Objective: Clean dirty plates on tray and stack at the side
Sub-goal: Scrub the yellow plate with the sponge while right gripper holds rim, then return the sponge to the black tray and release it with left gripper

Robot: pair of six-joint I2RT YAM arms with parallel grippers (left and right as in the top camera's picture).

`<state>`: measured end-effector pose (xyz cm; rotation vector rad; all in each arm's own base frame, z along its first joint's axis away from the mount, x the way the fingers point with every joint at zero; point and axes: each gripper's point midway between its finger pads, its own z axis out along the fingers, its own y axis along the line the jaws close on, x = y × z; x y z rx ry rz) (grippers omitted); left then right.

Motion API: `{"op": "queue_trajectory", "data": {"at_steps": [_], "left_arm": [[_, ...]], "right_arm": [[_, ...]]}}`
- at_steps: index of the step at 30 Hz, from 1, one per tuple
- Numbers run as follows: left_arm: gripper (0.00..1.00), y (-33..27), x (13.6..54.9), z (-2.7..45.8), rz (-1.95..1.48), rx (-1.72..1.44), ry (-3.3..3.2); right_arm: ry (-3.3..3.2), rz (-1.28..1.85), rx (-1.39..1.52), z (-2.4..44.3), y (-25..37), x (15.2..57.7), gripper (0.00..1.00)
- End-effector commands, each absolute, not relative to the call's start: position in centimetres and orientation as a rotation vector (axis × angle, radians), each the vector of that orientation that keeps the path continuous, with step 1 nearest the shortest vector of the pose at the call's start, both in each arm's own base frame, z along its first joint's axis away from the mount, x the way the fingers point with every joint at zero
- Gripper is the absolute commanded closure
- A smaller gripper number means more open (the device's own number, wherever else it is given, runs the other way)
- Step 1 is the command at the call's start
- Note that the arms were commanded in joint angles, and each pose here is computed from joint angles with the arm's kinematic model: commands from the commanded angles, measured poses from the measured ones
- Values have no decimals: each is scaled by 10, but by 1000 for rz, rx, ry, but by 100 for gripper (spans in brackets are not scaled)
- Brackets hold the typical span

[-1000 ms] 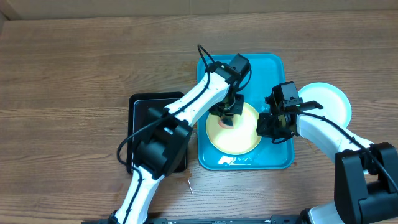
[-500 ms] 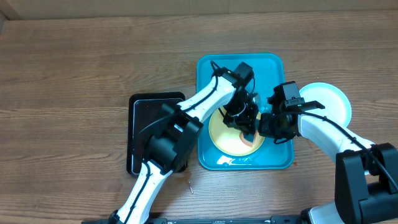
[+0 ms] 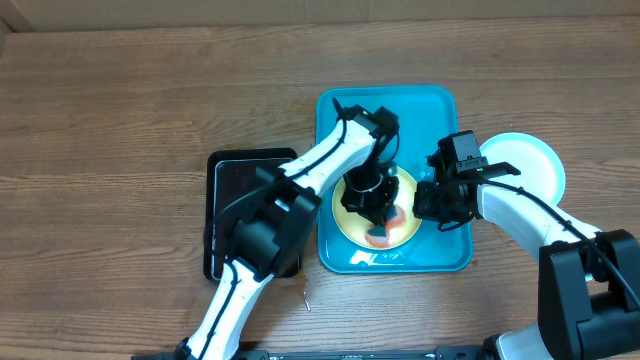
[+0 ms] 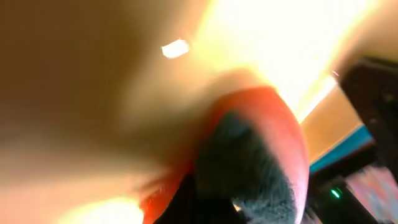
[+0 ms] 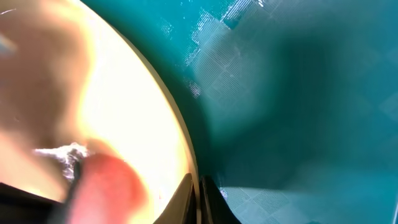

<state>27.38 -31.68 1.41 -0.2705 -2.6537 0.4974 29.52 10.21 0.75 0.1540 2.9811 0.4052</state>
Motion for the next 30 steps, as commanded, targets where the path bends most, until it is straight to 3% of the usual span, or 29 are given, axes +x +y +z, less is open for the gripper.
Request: {"op": "queue_trajectory", "data": {"at_steps": [1,9,16,21,30], "left_arm": [[96,-272,316,39,312,-159,-2882],[96,-235,336,150,436,-106,-3126],[95,-138,338,212,108,168,-3340],[95,-84,318,190,-178,357,-3223],[96,-83,287,73,-155,429,-3070]], "right_arm": [[2967,378,156,9,99,297,96],[2971,377,156,9,98,296,96],[2982,373,153,8,98,294,96],[2984,372,155,8,98,293,96],[2994,369,156,8,97,291,96]]}}
